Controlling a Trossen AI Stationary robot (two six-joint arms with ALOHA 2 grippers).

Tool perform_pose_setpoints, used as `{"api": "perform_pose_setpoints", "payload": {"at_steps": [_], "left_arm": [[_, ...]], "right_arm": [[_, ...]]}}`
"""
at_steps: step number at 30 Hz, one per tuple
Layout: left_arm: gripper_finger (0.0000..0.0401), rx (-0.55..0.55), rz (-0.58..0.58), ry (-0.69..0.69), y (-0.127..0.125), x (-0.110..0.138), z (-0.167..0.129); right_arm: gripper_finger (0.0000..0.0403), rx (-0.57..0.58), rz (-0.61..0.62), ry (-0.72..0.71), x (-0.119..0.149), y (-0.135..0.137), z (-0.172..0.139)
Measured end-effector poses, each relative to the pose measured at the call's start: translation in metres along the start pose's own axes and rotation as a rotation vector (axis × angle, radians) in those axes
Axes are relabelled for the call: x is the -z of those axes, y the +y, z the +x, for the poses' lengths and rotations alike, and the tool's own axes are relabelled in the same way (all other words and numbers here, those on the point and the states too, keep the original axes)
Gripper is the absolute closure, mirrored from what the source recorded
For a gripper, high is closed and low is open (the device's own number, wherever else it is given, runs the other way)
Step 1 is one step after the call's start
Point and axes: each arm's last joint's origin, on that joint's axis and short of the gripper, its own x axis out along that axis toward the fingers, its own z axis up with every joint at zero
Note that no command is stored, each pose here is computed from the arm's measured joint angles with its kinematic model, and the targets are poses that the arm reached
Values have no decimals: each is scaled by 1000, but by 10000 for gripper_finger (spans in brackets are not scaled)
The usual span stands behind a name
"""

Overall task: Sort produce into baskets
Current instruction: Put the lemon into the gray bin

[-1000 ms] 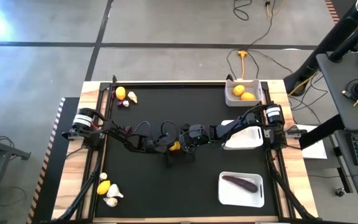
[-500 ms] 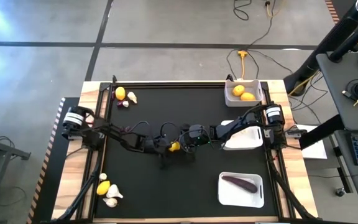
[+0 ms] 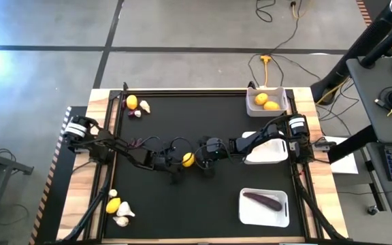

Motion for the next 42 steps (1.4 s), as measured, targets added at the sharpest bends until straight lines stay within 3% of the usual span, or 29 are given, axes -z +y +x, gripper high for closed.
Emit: {"api": "perform_pose_setpoints", "payload": {"at_steps": [7, 24, 34, 42], "left_arm": [[139, -5, 20, -70, -5, -1, 12], [218, 39, 50, -114, -8, -3, 16], [283, 87, 73, -134, -11, -6, 16], [306, 86, 73, -135, -11, -6, 16]], "right_arm": [[125, 8, -5, -8, -1, -1, 0], [84, 6, 28, -64, -8, -1, -1], [107, -1, 67, -72, -9, -1, -1], [153, -1, 94, -78, -10, -1, -1]]}}
